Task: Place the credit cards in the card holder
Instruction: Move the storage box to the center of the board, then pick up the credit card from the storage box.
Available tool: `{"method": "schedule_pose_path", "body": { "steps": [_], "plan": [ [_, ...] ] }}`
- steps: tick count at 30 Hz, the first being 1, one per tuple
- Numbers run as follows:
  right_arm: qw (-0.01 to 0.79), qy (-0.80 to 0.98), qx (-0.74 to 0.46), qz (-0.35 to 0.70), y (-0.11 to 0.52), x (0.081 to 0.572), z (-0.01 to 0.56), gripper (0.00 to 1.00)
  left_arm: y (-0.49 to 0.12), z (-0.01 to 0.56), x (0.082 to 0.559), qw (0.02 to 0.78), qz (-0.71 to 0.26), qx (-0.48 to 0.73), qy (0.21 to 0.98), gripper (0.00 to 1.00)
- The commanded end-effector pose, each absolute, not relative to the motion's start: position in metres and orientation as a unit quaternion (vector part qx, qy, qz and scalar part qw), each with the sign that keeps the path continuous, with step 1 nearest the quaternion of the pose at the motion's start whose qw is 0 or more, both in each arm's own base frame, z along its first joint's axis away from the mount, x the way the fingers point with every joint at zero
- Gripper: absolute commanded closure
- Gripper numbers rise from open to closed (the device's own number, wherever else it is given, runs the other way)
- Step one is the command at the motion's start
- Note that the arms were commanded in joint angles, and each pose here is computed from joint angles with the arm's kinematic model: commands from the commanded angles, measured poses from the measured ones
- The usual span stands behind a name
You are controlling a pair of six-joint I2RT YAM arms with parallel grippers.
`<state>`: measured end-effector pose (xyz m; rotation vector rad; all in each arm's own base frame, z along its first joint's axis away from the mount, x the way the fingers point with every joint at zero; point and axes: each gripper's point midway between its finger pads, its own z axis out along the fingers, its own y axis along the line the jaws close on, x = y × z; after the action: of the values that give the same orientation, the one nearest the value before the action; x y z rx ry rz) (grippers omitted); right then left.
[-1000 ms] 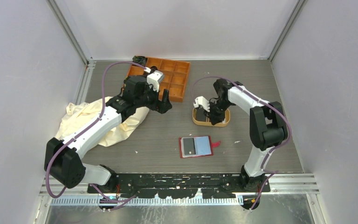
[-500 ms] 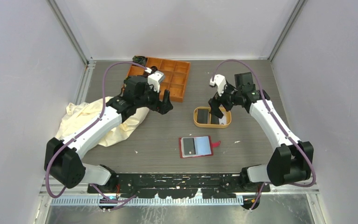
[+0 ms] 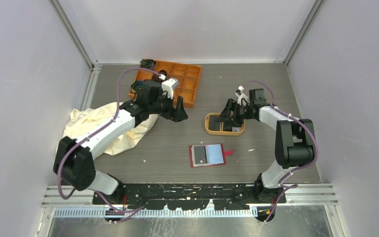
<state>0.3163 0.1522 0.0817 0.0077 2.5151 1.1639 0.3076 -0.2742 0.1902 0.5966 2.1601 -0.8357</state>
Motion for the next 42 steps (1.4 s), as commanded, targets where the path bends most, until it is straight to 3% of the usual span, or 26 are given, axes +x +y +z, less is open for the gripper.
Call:
{"method": "schedule_pose_path", "body": {
  "steps": [1, 6, 13, 39, 42],
  "plan": [
    [0.204, 0.882, 0.052, 0.421, 0.155, 0.345, 0.089, 0.32, -0.294, 0.185, 0.309, 0.341, -0.351, 0.229, 0.841, 0.27],
    [0.185, 0.895, 0.067, 0.401, 0.151, 0.347, 0.07, 0.37, -0.31, 0.149, 0.301, 0.295, -0.324, 0.235, 0.867, 0.35],
    [0.177, 0.902, 0.068, 0.389, 0.148, 0.352, 0.061, 0.39, -0.33, 0.107, 0.288, 0.248, -0.297, 0.226, 0.894, 0.39],
    [0.154, 0.877, 0.059, 0.452, 0.165, 0.357, 0.067, 0.42, -0.385, 0.088, 0.342, 0.252, -0.285, 0.182, 0.907, 0.45],
    [0.146, 0.875, 0.062, 0.458, 0.167, 0.356, 0.066, 0.43, -0.391, 0.083, 0.346, 0.249, -0.278, 0.188, 0.908, 0.5]
  ]
}}
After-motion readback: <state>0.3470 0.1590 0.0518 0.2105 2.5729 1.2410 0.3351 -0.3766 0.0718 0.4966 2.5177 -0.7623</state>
